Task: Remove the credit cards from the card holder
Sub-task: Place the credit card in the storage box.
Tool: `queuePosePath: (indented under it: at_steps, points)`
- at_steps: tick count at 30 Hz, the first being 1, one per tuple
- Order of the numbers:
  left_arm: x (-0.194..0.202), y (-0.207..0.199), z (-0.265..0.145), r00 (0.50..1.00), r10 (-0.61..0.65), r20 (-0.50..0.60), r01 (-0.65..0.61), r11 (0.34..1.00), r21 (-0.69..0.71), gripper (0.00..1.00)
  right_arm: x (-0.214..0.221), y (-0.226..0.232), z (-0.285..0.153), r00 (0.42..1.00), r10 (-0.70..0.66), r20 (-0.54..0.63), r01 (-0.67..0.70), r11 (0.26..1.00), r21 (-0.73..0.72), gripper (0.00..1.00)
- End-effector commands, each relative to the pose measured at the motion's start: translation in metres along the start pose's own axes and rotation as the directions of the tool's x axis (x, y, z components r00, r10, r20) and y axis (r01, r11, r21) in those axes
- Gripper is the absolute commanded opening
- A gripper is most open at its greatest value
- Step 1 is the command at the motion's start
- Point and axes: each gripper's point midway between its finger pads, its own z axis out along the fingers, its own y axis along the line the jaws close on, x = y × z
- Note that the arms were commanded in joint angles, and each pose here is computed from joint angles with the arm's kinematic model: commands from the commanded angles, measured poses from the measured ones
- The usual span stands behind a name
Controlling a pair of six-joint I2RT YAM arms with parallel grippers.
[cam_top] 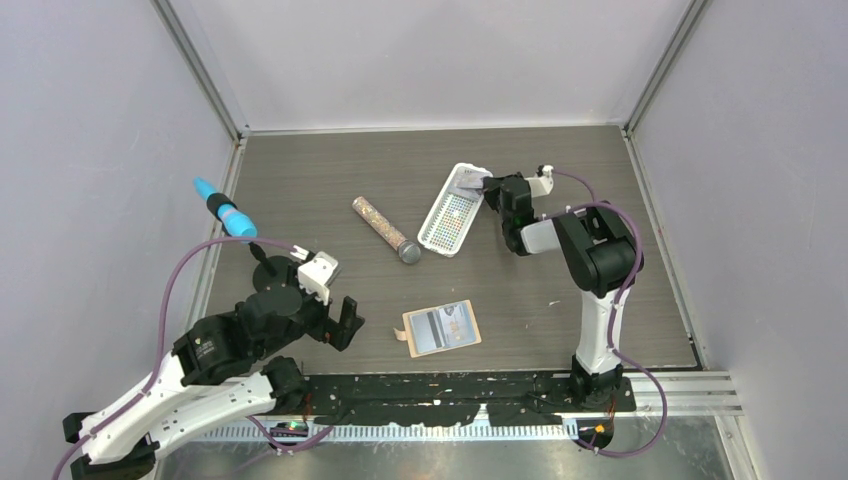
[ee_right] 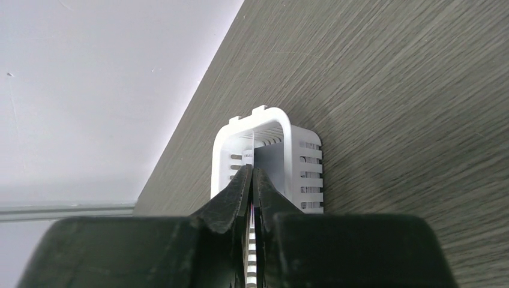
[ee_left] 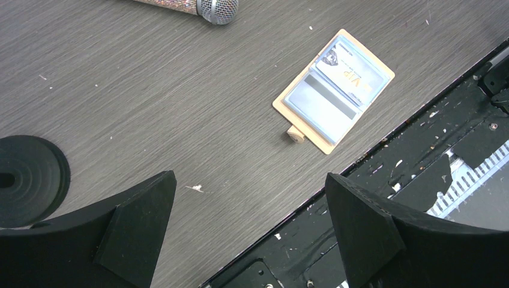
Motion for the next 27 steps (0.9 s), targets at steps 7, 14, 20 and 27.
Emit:
queuePosePath:
  at_steps: [7, 14, 20, 27]
  points:
    - [-0.009, 0.005, -0.001, 0.999, -0.002, 0.049, 0.003, 1.0, -0.024, 1.0, -0.012, 0.014, 0.006, 1.0, -0.005, 0.023, 0.004, 1.0, 0.019, 0.16]
    - [-0.01, 0.006, -0.002, 0.998, -0.006, 0.058, 0.007, 1.0, -0.027, 1.0, -0.018, 0.014, -0.005, 0.999, -0.042, 0.008, 0.041, 0.997, 0.067, 0.3]
    - [-0.01, 0.005, -0.003, 0.998, -0.006, 0.059, 0.007, 1.0, -0.024, 1.0, -0.029, 0.021, -0.012, 0.997, -0.079, 0.028, 0.077, 0.995, 0.07, 0.31]
    - [-0.011, 0.005, -0.004, 0.998, -0.009, 0.067, 0.01, 1.0, -0.02, 1.0, -0.03, 0.037, -0.008, 0.99, -0.141, -0.02, 0.142, 0.988, 0.066, 0.32]
